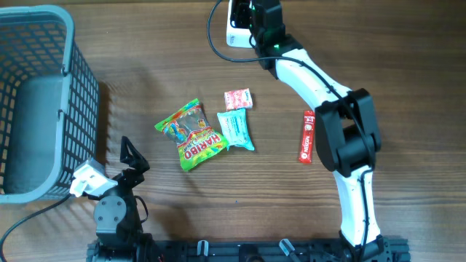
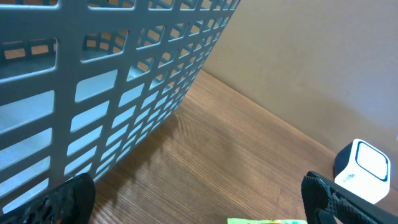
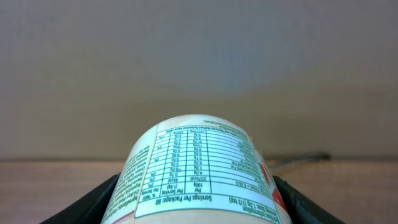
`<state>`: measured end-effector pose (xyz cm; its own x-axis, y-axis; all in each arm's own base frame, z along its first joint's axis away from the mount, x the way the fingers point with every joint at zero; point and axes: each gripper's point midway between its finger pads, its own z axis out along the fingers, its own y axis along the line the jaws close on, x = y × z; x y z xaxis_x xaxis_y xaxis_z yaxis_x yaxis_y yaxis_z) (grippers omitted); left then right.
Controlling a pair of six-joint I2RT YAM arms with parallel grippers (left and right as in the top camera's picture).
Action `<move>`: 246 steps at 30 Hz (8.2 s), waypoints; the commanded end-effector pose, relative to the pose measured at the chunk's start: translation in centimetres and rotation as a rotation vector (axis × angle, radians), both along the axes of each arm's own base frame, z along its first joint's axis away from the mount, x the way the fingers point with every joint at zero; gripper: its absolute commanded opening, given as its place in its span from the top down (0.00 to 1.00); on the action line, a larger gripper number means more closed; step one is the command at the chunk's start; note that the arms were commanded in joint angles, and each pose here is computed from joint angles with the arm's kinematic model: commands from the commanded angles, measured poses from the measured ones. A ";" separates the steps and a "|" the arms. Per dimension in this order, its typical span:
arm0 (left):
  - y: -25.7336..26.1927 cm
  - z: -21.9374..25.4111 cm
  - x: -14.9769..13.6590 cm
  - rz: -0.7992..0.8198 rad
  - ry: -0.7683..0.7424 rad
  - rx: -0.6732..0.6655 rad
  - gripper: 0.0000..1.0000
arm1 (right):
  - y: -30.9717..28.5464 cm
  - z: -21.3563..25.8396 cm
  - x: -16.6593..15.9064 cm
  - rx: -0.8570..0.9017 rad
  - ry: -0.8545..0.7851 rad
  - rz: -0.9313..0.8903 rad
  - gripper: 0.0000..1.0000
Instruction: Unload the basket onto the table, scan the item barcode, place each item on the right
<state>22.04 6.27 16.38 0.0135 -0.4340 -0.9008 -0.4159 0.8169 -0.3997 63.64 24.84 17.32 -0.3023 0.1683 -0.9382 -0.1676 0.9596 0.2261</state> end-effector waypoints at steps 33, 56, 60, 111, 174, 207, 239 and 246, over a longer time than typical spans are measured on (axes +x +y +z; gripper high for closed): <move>0.3 -0.2 -0.1 0.019 0.005 0.011 0.00 | -55.9 -10.9 -21.0 0.101 0.924 -0.961 0.45; 0.3 -0.2 -0.1 0.019 0.005 0.011 0.00 | -51.3 13.8 -23.6 0.451 0.466 -0.823 0.00; 0.3 -0.2 -0.1 0.019 0.005 0.011 0.00 | -37.6 11.3 -23.0 0.447 0.740 -0.539 0.00; 0.3 -0.2 -0.1 0.019 0.005 0.011 0.00 | -16.9 -26.2 -40.1 -0.345 1.504 -0.286 0.72; 0.3 -0.2 -0.1 0.019 0.005 0.011 0.00 | 6.6 13.7 -32.2 -0.363 -1.178 1.495 0.96; 0.3 -0.2 -0.1 0.019 0.004 0.011 0.00 | 4.1 -2.2 -7.8 0.357 0.524 0.191 0.95; 0.3 -0.2 -0.1 0.019 0.005 0.011 0.00 | -43.4 -5.8 -16.7 0.190 1.016 -0.665 0.96; 0.3 -0.2 -0.1 0.019 0.005 0.011 0.00 | -55.4 -11.1 -22.8 0.091 1.120 -0.975 0.96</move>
<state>22.00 6.38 16.31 0.0151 -0.4326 -0.9014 -0.4219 0.8146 -0.3980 43.27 -27.63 9.91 -0.5654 0.7602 -0.3201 0.8044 0.5940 -0.0102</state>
